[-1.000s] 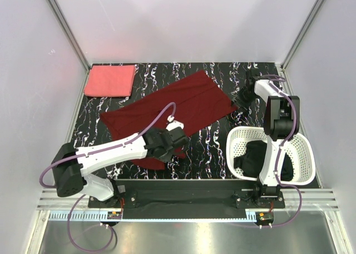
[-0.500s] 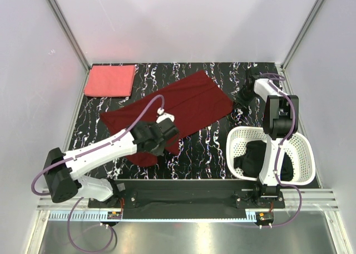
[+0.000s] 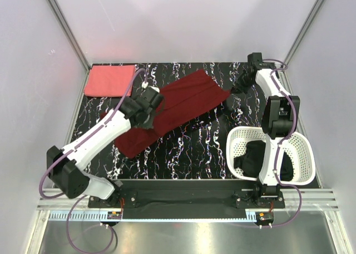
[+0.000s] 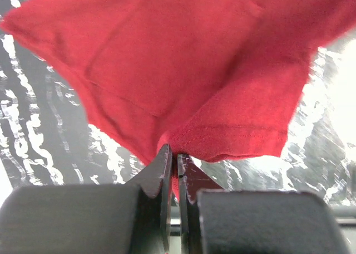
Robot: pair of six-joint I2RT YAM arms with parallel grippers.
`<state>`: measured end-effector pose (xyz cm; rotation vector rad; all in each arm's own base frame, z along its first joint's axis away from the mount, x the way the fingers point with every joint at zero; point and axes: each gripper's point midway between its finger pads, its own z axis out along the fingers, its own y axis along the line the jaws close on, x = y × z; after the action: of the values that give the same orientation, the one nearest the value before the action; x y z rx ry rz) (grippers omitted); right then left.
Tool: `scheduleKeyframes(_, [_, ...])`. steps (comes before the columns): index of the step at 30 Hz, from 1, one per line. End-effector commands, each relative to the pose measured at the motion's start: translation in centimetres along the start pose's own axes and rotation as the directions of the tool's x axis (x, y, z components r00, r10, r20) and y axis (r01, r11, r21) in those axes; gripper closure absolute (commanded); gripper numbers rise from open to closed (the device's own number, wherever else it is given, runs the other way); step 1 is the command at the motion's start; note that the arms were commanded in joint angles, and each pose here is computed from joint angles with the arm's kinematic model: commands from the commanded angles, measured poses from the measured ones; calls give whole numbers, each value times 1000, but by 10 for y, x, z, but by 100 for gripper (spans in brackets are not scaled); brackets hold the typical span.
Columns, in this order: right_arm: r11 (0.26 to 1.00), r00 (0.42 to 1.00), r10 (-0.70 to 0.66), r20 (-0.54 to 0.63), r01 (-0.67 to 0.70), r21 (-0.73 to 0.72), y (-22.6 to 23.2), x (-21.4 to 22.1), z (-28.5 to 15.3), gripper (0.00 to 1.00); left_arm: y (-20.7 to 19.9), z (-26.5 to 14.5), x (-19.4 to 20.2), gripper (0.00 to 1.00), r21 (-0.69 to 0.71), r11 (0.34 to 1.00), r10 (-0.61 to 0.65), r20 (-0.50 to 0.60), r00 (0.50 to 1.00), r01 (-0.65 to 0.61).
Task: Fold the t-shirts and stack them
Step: Fold the tshirt
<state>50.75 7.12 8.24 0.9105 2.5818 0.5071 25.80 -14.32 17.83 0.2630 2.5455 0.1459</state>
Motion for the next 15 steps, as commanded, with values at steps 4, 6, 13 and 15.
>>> scheduleKeyframes(4, [999, 1000, 3, -31, -4, -46, 24, 0, 8, 100, 36, 9, -51, 100, -113, 994, 10, 63, 998, -3])
scheduleKeyframes(6, [999, 999, 0, -36, -2, -54, 29, 0, 13, 100, 42, 15, -57, 100, -137, 991, 14, 57, 998, -6])
scheduleKeyframes(13, [997, 1000, 12, -26, -14, -70, 40, -12, 22, 100, 53, 27, -83, 100, -162, 987, 5, 82, 997, 8])
scheduleKeyframes(15, [997, 1000, 12, -22, -14, -82, 45, -18, 24, 100, 52, 35, -86, 100, -166, 986, 15, 70, 997, -3])
